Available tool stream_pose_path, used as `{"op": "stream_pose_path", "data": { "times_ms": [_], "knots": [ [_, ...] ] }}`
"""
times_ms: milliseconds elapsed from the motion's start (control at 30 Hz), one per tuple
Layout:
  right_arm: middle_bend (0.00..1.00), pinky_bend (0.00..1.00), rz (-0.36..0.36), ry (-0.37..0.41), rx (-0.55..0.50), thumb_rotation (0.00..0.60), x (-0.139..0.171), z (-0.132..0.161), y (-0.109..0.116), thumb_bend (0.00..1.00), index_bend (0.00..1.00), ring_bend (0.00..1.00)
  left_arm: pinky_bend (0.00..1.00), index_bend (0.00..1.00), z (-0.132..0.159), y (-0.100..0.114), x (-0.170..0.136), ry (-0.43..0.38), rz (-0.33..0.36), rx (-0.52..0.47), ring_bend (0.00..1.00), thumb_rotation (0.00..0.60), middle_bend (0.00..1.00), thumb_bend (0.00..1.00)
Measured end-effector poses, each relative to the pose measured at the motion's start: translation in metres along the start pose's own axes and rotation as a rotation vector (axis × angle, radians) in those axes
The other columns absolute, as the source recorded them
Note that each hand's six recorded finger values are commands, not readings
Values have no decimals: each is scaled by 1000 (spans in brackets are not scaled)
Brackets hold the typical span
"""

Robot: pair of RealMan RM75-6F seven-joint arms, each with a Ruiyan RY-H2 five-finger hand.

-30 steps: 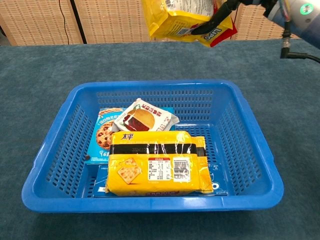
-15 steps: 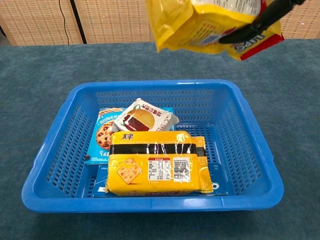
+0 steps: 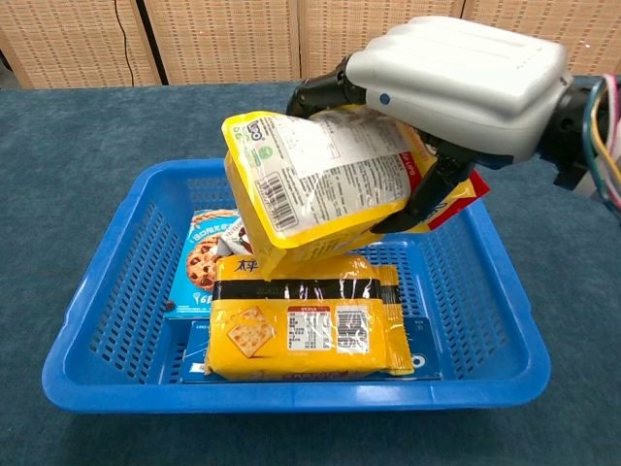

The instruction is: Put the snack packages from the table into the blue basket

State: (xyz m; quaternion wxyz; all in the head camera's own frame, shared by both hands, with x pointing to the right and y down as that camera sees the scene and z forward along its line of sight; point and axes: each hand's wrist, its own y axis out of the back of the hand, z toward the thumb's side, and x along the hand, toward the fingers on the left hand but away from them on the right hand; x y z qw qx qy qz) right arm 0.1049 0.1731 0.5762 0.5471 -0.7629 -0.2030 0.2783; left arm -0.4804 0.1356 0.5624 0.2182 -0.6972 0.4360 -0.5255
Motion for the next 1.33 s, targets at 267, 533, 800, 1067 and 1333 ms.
{"op": "stream_pose_path", "data": {
  "times_ms": [267,533,800,1067,1333],
  "knots": [
    [0,10,-35,-82,-104,600,8,-9,23,0,0,0,0,0,0,-4,0,18,33,86,0,600,0,0],
    [0,0,-128,-264,-69,600,62,-73,59,0,0,0,0,0,-2,-3,-9,35,82,118,0,600,0,0],
    [0,0,-125,-497,-8,600,161,-134,47,0,0,0,0,0,-17,-14,-37,55,108,117,0,600,0,0],
    [0,0,-64,-667,-35,600,220,-150,22,0,0,0,0,0,-38,-17,-71,67,226,181,0,600,0,0],
    [0,0,-23,-686,-46,600,236,-152,10,0,0,0,0,0,-49,-27,-73,67,220,240,0,600,0,0]
  ]
}}
